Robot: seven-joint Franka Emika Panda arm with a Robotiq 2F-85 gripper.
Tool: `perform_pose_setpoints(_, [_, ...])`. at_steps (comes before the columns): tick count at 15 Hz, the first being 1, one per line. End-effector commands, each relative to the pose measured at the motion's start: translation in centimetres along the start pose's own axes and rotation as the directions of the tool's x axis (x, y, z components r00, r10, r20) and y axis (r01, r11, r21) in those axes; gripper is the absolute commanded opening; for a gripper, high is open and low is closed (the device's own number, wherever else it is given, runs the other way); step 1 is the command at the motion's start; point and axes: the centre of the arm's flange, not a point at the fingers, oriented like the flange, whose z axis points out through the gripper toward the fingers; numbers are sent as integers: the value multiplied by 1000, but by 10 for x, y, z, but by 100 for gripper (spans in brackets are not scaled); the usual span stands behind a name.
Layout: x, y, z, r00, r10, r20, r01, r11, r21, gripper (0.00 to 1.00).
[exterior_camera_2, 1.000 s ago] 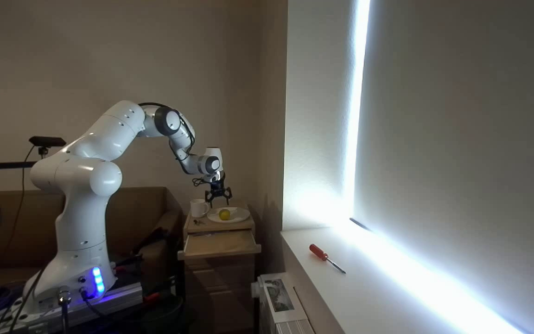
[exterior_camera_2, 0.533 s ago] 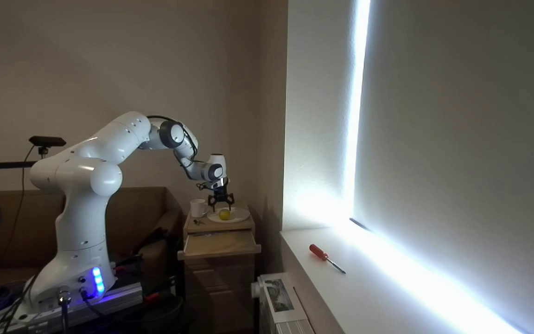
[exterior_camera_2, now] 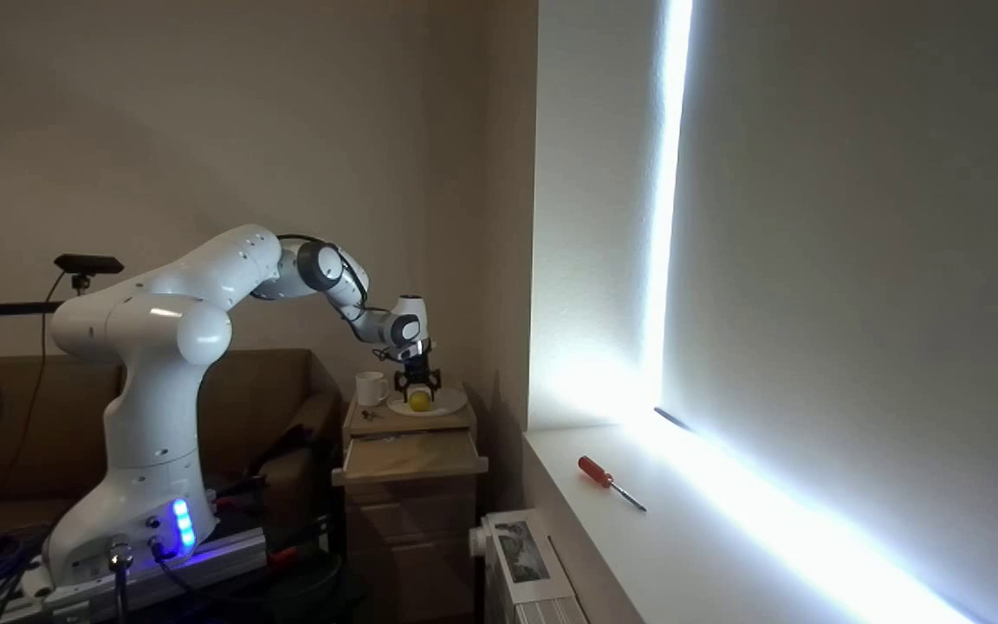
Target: Move the lemon from the plate to the pullout table
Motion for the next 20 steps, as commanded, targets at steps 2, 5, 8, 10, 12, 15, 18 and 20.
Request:
perform_pose_setpoints(2, [-22,-9,2,999,38,-9,-39,998,-50,53])
perform_pose_setpoints(5, [-22,-11,-2,998,56,-18,-57,997,-52,45])
perform_pose_setpoints(8, [-7,-9,-32,998,9,-56,-11,999,-34,45])
perform_pose_setpoints(10, [1,-9,-62,995,-33,-93,33,999,2,45])
perform_pose_setpoints(12, [11,-17,-93,990,-70,-121,66,997,-34,45])
perform_pose_setpoints(15, [35,-38,-131,982,-79,-171,66,995,-77,45])
perform_pose_setpoints(18, [72,-67,-146,965,-42,-260,6,991,-137,45])
perform_pose_setpoints(20, [105,-88,-141,952,3,-306,-62,981,-185,45])
